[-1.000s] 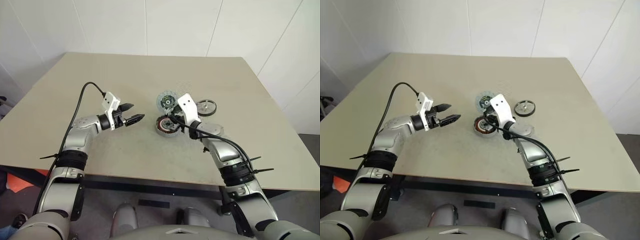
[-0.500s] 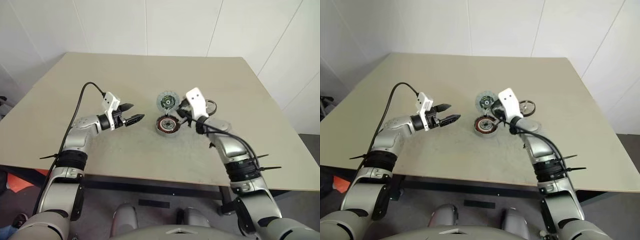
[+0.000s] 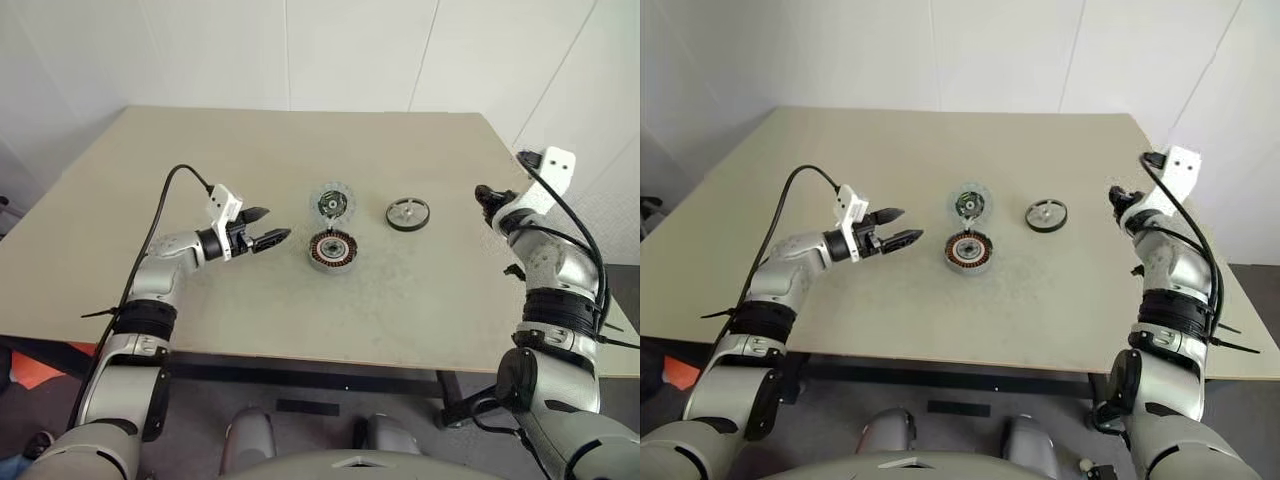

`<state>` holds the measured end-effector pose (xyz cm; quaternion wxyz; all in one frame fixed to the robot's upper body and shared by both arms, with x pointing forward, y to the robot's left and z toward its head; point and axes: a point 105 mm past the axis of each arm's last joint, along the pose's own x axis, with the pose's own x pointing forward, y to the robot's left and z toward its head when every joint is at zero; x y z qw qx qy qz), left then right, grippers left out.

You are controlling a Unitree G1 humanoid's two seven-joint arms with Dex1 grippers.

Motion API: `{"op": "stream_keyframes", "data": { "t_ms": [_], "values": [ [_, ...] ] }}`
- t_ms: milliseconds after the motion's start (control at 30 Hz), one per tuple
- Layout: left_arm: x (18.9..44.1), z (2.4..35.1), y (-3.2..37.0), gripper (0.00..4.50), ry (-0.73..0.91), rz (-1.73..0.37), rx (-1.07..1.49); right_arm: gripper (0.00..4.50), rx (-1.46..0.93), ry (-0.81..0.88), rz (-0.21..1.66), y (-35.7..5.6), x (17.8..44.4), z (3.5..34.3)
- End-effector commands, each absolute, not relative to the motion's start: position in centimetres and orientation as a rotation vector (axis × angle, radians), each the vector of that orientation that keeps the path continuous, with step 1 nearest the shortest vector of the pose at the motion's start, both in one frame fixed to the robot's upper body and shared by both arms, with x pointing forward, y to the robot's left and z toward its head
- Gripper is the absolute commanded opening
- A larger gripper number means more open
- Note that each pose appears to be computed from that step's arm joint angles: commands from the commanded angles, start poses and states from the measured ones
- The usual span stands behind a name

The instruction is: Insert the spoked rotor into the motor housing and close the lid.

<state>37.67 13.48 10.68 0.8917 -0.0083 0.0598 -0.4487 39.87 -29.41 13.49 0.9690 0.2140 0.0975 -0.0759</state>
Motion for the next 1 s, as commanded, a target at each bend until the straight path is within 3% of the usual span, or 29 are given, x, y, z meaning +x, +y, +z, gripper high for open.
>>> {"op": "stream_keyframes", "data": {
  "t_ms": [33, 300, 633, 1000],
  "values": [
    [38.2, 12.2, 13.0, 4.43, 0.076, -0.949, 0.014, 1.92, 0.607, 0.149, -0.045, -27.0, 40.4, 15.6],
    [38.4, 12.3, 12.9, 4.43, 0.078, -0.957, 0.018, 1.92, 0.762, 0.25, 0.044, -23.0, 40.1, 13.3],
    [38.2, 12.2, 13.2, 4.43, 0.078, -0.953, 0.023, 1.92, 0.763, 0.325, 0.01, -22.7, 39.7, 10.5],
    [38.2, 12.2, 13.4, 4.43, 0.077, -0.947, 0.025, 1.92, 0.744, 0.336, 0.006, -22.4, 39.6, 10.0]
  ]
}}
